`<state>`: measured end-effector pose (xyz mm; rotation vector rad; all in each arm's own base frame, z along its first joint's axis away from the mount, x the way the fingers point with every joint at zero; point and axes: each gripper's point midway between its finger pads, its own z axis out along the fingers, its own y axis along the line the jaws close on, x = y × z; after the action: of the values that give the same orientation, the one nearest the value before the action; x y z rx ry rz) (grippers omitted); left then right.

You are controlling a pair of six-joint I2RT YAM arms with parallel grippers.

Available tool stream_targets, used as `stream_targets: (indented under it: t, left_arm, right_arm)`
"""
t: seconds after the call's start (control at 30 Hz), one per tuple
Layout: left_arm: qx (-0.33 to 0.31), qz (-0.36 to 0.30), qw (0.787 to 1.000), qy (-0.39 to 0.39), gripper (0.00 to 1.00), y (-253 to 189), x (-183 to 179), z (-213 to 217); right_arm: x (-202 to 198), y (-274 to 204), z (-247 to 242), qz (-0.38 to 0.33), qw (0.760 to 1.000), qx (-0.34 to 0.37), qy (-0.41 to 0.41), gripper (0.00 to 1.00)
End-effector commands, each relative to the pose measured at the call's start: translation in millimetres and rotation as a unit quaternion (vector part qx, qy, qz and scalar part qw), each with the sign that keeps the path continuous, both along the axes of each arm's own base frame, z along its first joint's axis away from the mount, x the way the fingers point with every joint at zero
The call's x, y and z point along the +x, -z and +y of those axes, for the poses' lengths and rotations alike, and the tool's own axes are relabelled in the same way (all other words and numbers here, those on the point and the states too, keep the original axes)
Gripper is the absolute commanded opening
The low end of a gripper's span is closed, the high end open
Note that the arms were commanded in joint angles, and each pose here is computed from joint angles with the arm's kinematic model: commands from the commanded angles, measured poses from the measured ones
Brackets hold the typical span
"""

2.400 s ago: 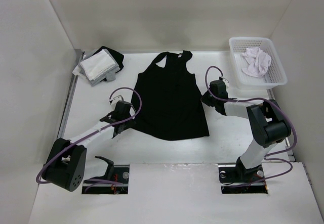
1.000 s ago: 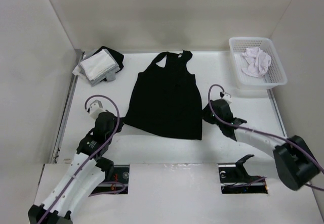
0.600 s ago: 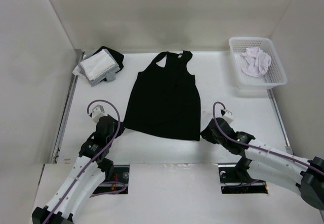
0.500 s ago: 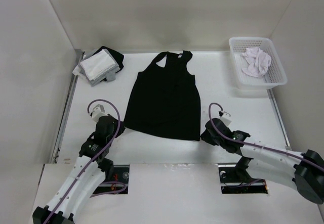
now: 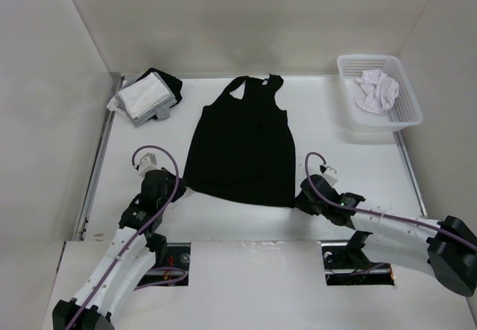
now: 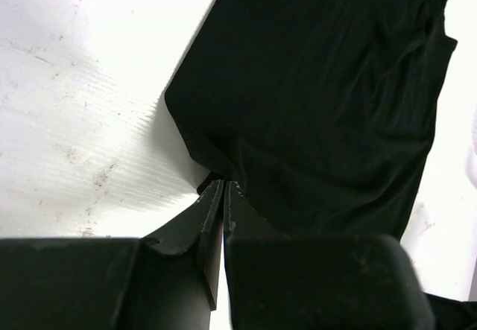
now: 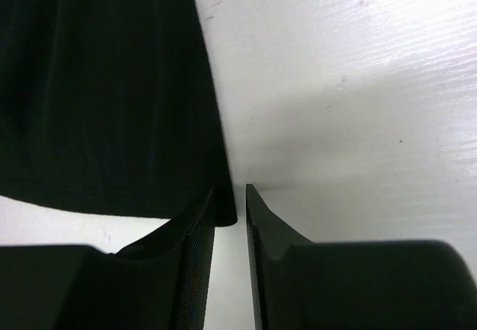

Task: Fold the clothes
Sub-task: Flatten the tank top out

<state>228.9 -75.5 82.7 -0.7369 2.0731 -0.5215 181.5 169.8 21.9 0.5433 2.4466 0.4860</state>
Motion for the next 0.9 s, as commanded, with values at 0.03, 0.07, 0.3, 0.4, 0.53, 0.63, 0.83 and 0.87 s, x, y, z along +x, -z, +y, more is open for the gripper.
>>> stream_targets:
  t: [0.03, 0.07, 0.3, 0.4, 0.53, 0.63, 0.83, 0.87]
  left_arm:
    - [-0.008, -0.029, 1.0, 0.007, 0.02, -13.2, 8.4, -3.5]
    - [-0.008, -0.03, 1.0, 0.007, 0.02, -13.9, 8.7, -3.5]
    - [-0.009, -0.034, 0.999, 0.004, 0.01, -18.2, 9.8, -2.5]
    - [-0.01, -0.041, 0.999, 0.003, 0.01, -23.6, 10.7, -2.0]
    - [-0.012, -0.076, 0.997, 0.002, 0.0, -53.8, 17.5, -0.4]
    - [-0.02, -0.145, 0.989, -0.004, 0.0, -115.3, 22.0, 2.3]
    - [-0.039, -0.309, 0.95, -0.035, 0.0, -276.8, -4.2, 23.0]
    - [-0.047, -0.339, 0.939, -0.043, 0.0, -307.4, -14.6, 28.4]
  right_arm:
    - [-3.0, 2.2, 5.9, 0.007, 1.0, 0.02, -0.004, 0.26]
    - [-2.9, 2.3, 6.7, 0.007, 1.0, 0.023, -0.004, 0.26]
    - [-2.4, 4.9, 9.9, 0.012, 1.0, 0.027, -0.007, 0.14]
    - [-0.2, 2.9, 12.8, 0.01, 0.999, 0.03, -0.007, 0.04]
    - [12.6, -26.6, 8.6, -0.036, 0.999, 0.029, 0.008, 0.0]
    - [16.6, -93.7, -0.9, -0.103, 0.995, 0.008, 0.009, 0.0]
    - [2.8, -297.7, -39.3, -0.283, 0.959, 0.01, 0.012, 0.0]
    - [-1.4, -333.5, -45.7, -0.312, 0.95, 0.016, 0.011, 0.0]
